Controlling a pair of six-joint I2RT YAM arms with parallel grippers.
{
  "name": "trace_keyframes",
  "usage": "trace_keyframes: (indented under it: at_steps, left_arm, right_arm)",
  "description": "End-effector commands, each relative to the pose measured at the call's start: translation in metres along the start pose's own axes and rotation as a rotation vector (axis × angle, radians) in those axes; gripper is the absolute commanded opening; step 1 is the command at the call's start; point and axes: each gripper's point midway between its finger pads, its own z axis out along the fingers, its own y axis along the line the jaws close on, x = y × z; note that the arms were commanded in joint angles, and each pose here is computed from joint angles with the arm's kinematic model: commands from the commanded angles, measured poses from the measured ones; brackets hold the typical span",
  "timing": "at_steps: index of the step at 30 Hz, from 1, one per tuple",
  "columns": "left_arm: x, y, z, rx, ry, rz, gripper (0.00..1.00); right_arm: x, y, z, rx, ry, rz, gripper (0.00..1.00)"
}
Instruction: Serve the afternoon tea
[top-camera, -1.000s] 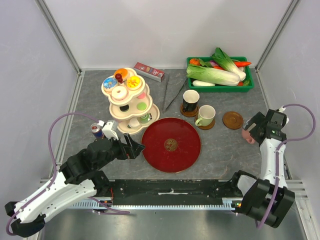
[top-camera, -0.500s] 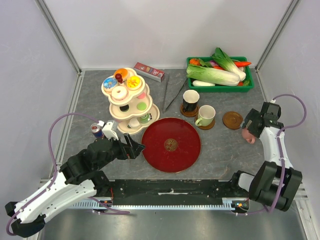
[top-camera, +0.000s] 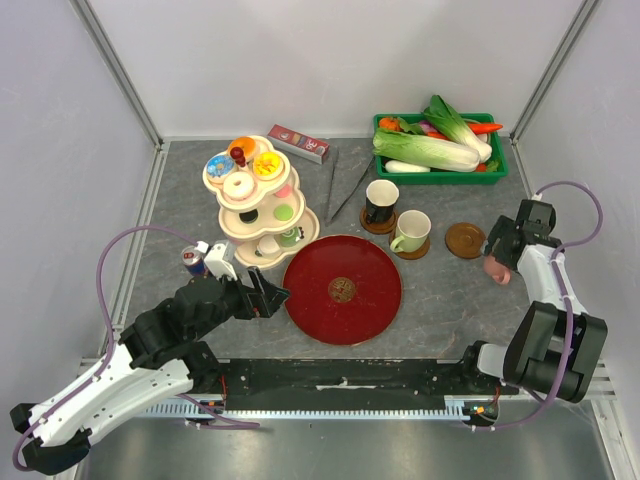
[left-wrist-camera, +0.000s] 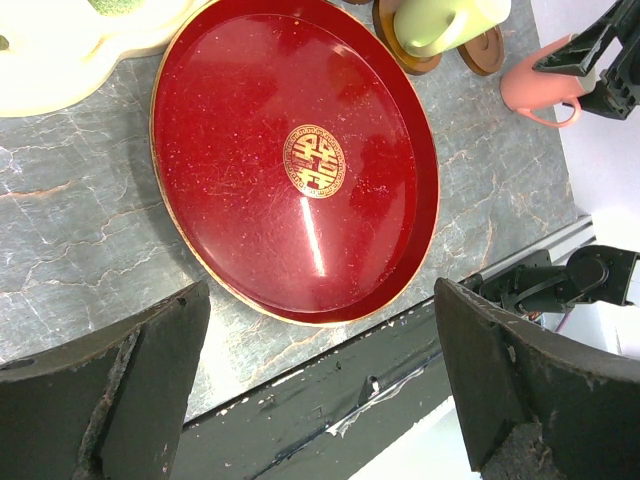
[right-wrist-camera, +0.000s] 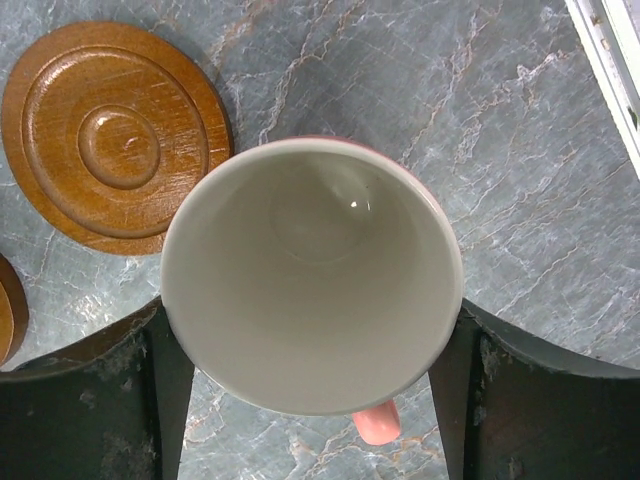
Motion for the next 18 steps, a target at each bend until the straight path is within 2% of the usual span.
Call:
trace_keyframes:
  at_steps: [1, 4, 7, 13, 18]
  left_arm:
    - [-0.011, -0.006, -0.001, 0.023, -0.047, 0.0, 0.98]
    - [-0.011, -0.006, -0.001, 0.022, -0.047, -0.003, 0.98]
    - [-0.01, -0.006, -0.001, 0.022, -0.046, -0.001, 0.98]
    - [-0.009, -0.005, -0.001, 0.02, -0.046, -0.003, 0.98]
    - [-0.011, -0.001, -0.001, -0.005, -0.052, -0.012, 0.98]
  right_arm:
    - [-0.031, 0.001, -0.005, 0.01, -0.098, -0.003, 0.7]
    - [-0.036, -0.001, -0.011, 0.02, -0.123, 0.004, 0.55]
    - [-0.046, 0.0, -0.022, 0.016, -0.167, 0.02, 0.49]
    - [-0.066, 0.008, -0.045, -0.013, -0.251, 0.051, 0.45]
    - [-0.074, 0.032, -0.054, -0.062, -0.267, 0.101, 0.44]
